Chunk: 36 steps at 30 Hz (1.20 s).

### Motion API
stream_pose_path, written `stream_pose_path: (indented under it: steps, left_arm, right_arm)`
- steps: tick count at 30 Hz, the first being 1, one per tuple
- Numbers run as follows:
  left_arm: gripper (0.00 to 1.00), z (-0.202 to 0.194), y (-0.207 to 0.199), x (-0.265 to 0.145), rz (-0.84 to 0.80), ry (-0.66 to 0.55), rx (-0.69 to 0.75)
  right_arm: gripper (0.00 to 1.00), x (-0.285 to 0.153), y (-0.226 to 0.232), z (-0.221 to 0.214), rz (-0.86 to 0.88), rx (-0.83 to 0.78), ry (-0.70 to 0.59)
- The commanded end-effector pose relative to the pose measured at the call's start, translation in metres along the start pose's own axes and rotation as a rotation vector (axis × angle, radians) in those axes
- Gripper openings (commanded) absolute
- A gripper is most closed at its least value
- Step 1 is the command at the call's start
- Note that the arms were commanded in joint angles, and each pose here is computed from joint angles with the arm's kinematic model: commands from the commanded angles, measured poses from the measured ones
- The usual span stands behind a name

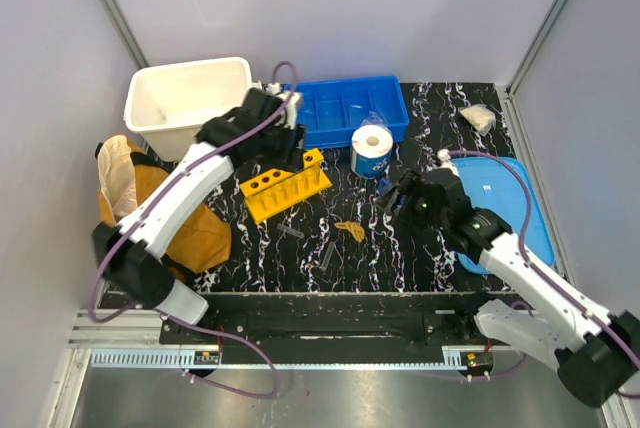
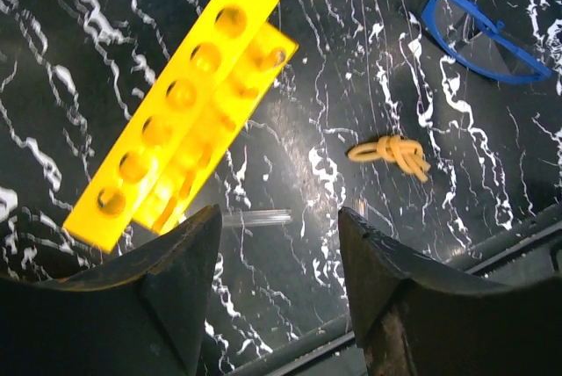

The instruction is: Organize the chemistry lab equipment

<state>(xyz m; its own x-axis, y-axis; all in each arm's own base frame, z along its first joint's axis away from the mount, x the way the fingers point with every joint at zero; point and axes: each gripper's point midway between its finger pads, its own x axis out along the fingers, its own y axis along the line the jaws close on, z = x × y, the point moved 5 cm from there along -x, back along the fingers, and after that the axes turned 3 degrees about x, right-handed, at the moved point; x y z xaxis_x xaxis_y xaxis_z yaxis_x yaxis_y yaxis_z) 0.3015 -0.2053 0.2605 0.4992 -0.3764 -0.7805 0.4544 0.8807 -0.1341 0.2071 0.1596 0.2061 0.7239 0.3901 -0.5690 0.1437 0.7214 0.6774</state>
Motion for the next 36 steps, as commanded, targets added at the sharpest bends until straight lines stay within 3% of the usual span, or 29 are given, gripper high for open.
stream_pose_path:
  steps: [1,9,11,16,18,22,29,36]
  left_arm:
    - [0.60,-0.014,0.006,-0.034,-0.083,-0.172,-0.099]
    - [0.63,-0.087,0.026,-0.066,-0.031,-0.310,-0.086]
    - [0.63,-0.097,0.027,-0.071,-0.032,-0.345,-0.082]
    - [0.64,-0.109,0.033,-0.089,0.021,-0.450,-0.110]
    - [0.64,-0.109,0.036,-0.098,0.042,-0.491,-0.110]
    - [0.64,-0.107,0.038,-0.114,0.064,-0.578,-0.116]
    - [0.69,-0.110,0.044,-0.142,0.107,-0.742,-0.137]
    - [0.73,-0.114,0.055,-0.158,0.189,-0.822,-0.177]
  right_arm:
    - [0.72,0.011,0.022,-0.015,-0.023,-0.047,0.061]
    - [0.66,0.050,0.048,-0.081,-0.109,-0.207,0.221]
    - [0.66,0.055,0.052,-0.087,-0.130,-0.276,0.256]
    - [0.65,0.066,0.057,-0.090,-0.189,-0.273,0.280]
    - [0.67,0.073,0.058,-0.094,-0.166,-0.366,0.319]
    - [0.72,0.082,0.067,-0.089,-0.036,-0.773,0.408]
    - [0.80,0.060,0.089,-0.099,0.567,-1.364,0.564]
    - [0.77,0.045,0.067,-0.113,0.850,-1.568,0.640]
